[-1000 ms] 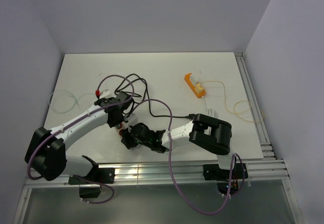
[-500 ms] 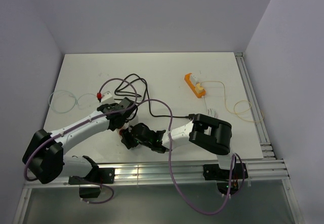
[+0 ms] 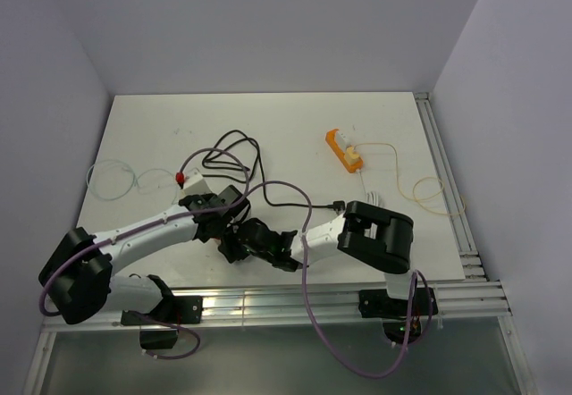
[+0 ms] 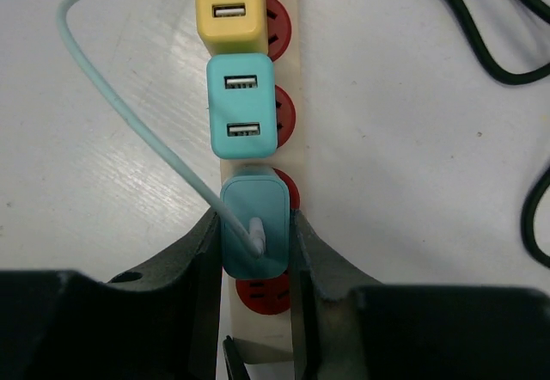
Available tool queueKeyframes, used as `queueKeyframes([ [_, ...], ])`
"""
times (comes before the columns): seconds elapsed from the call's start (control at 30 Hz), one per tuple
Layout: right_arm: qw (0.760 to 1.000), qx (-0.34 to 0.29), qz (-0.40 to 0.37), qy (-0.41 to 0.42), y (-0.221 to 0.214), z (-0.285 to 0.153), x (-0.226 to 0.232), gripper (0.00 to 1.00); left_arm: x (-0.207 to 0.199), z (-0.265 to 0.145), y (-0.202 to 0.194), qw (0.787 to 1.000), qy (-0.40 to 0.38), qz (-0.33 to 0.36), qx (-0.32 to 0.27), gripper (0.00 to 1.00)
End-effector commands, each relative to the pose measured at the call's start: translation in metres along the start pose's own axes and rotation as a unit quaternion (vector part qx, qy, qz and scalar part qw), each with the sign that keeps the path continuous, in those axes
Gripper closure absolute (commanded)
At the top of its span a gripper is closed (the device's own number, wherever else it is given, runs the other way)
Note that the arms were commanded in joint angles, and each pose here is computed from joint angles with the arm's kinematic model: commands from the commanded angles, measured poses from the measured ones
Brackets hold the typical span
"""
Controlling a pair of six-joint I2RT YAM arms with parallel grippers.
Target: Insert the plug
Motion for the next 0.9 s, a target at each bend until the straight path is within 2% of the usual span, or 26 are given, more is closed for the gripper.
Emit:
queueKeyframes([
  [0.0, 0.992, 0.047, -0.048, -0.103, -0.021, -0.027, -0.052, 1.0, 0.005, 0.004, -0.088, 0.98, -0.031, -0.022, 0.197, 1.0],
  [0.1, 0.993, 0.05, -0.043, -0.101, -0.021, -0.027, -0.051, 1.0, 0.011, 0.007, -0.097, 0.977, -0.031, -0.034, 0.209, 1.0],
  [0.33, 0.993, 0.052, -0.038, -0.098, -0.026, -0.025, -0.052, 1.0, 0.015, 0.013, -0.107, 0.974, 0.005, -0.007, 0.226, 1.0],
  [0.7, 0.992, 0.054, -0.036, -0.104, -0.028, -0.025, -0.054, 1.0, 0.015, 0.009, -0.095, 0.966, -0.079, -0.052, 0.239, 1.0],
  [0.77, 0.993, 0.053, -0.036, -0.102, -0.028, -0.025, -0.054, 1.0, 0.017, 0.009, -0.089, 0.965, -0.088, -0.062, 0.239, 0.95],
  [0.87, 0.992, 0.054, -0.037, -0.104, -0.028, -0.023, -0.053, 1.0, 0.017, 0.008, -0.08, 0.963, -0.103, -0.076, 0.237, 0.79],
])
Point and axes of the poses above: each gripper's point midway between its finger pads, its own z axis out along the fingers, its own x axis along the line the jaws close on, y = z × x, the point moved 5 cm from there along -z, back along the fingers, and after that the axes turned 4 degrees about z, right-handed, at the moved point
